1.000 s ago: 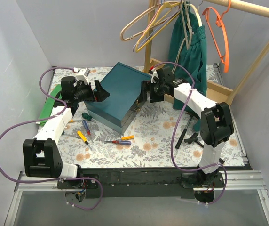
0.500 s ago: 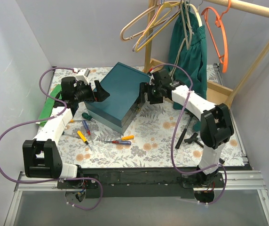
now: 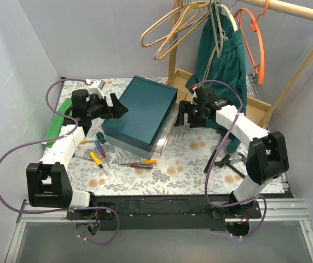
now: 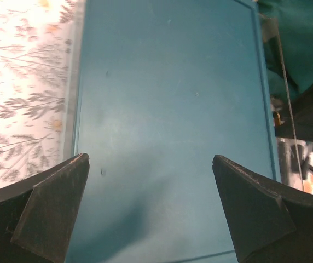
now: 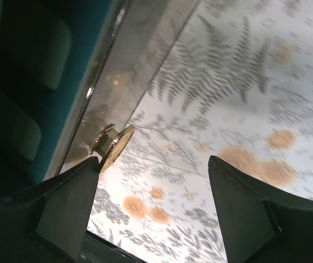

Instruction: Sort the tools into containers

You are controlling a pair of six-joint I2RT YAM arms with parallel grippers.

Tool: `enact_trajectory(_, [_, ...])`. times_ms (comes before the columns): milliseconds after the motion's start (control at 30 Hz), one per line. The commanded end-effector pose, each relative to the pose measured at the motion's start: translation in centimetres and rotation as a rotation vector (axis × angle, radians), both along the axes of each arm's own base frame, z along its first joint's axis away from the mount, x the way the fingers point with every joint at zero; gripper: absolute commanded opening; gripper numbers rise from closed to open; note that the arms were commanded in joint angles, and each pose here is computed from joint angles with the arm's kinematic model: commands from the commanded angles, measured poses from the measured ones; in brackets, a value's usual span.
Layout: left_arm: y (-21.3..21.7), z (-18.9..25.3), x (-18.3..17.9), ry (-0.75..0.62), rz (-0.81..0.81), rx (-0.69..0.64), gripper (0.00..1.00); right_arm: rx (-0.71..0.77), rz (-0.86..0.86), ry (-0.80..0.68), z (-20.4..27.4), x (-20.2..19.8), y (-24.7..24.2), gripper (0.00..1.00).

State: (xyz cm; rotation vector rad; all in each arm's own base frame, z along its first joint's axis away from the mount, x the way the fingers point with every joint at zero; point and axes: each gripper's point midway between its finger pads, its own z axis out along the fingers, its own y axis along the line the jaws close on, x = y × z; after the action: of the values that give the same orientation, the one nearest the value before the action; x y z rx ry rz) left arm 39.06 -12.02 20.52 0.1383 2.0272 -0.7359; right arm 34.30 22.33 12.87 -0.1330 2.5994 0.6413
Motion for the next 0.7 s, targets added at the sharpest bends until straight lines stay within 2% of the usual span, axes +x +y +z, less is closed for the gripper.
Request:
enact_trajectory(0, [0.4, -1.1, -0.1, 0.028, 0.019, 0.017, 0.98, -0.267, -0.153, -0.015, -1.7, 0.4, -9.5, 0.85])
enact_trajectory(333, [0.3, -0.5, 0.6, 0.013, 0.021, 0.009, 0.98, -0.243, -0.114, -0.092, 1.1, -0.6, -10.6, 0.84])
enact_trajectory(433, [0.5, 0.9, 0.9, -0.031, 0.022, 0.022, 0.98, -0.251, -0.093, -0.121, 2.1, -0.9, -10.9, 0.84])
enact_trajectory(533, [1.4, 3.1, 1.4, -0.103, 0.047, 0.078, 0.98, -0.257, -0.075, -0.151, 3.2, -1.2, -11.1, 0.84])
enact_trajectory(633, [3.6, 3.6, 1.7, -0.102, 0.114, 0.136, 0.98, -0.17, 0.02, -0.191, 4.8, -1.7, -9.2, 0.84])
enact_trajectory(667, [4.8, 2.9, 1.6, -0.059, 0.156, 0.153, 0.98, -0.135, 0.075, -0.208, 5.4, -1.9, -8.3, 0.83])
